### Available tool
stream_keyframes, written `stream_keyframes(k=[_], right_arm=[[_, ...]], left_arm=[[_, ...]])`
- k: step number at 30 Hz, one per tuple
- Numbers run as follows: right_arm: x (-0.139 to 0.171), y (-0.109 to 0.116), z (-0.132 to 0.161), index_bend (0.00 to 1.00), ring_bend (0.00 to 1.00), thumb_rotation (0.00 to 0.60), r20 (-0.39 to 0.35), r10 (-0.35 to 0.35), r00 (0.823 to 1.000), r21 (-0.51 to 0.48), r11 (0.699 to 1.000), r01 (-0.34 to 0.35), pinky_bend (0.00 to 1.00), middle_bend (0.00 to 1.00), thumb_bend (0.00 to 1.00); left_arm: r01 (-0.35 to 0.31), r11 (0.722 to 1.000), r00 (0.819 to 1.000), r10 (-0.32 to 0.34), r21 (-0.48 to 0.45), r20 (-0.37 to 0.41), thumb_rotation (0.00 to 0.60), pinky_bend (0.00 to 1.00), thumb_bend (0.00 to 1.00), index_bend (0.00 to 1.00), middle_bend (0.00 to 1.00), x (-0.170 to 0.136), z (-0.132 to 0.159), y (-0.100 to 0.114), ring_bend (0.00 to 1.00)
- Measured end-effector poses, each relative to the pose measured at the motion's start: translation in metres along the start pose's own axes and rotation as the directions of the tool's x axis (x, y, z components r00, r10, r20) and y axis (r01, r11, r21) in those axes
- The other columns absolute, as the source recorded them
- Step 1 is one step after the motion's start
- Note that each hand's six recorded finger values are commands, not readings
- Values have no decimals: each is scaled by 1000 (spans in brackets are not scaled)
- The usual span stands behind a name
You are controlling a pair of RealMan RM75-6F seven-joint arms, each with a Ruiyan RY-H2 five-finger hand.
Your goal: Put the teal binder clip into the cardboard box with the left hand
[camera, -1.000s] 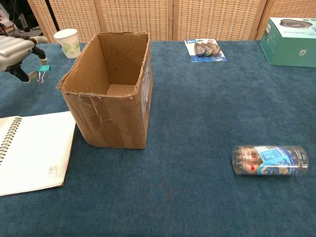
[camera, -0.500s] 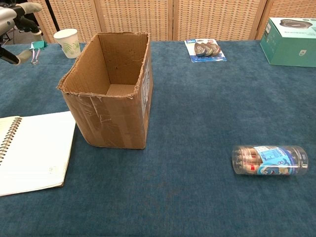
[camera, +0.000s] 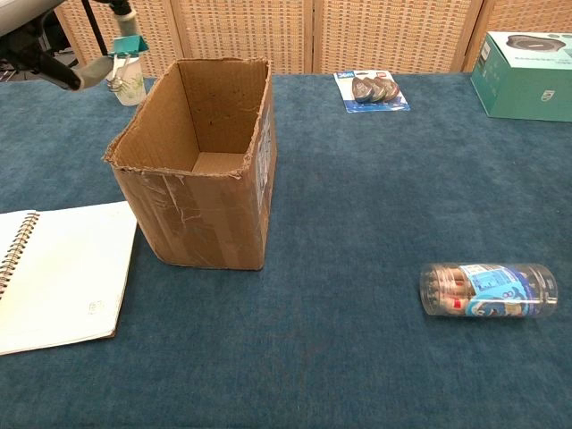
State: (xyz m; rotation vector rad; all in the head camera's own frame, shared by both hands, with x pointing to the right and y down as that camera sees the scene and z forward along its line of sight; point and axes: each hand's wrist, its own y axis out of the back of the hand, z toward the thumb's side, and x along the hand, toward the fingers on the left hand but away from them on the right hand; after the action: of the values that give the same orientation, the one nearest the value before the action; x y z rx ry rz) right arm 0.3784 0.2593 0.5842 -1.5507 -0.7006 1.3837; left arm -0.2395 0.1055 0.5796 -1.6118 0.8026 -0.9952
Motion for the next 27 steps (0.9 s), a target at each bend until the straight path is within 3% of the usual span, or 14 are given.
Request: stream_keyframes(k=[6, 13, 15, 20, 27], right_arm=[[0, 2, -3, 0, 0, 600, 1, 3, 1000, -15, 1000, -3, 0, 0, 156], [0, 3, -4, 0, 0, 600, -2, 2, 1000, -25, 1000, -2, 0, 0, 156], [0, 3, -4, 0, 0, 600, -2, 1, 1000, -26, 1000, -1, 0, 0, 156], [0, 2, -3, 0, 0, 600, -8, 1, 1000, -24, 1000, -1, 0, 0, 156], [0, 2, -2, 0, 0, 600, -7, 2, 1000, -22, 1000, -2, 0, 0, 156]], left_arm=[[11, 1000, 1000, -11, -4, 27, 600, 0, 482, 570, 0, 13, 40, -8, 0], [37, 999, 999, -37, -6, 6, 600, 0, 471, 567, 0, 24, 50, -23, 0], [39, 999, 999, -39, -4, 2, 600, 0, 456, 529, 0, 26, 49, -26, 0], [41, 999, 999, -41, -14, -3, 600, 0, 393, 299, 0, 26, 48, -29, 0], [18, 999, 1000, -18, -43, 5, 600, 0, 331, 237, 0, 25, 47, -25, 0]])
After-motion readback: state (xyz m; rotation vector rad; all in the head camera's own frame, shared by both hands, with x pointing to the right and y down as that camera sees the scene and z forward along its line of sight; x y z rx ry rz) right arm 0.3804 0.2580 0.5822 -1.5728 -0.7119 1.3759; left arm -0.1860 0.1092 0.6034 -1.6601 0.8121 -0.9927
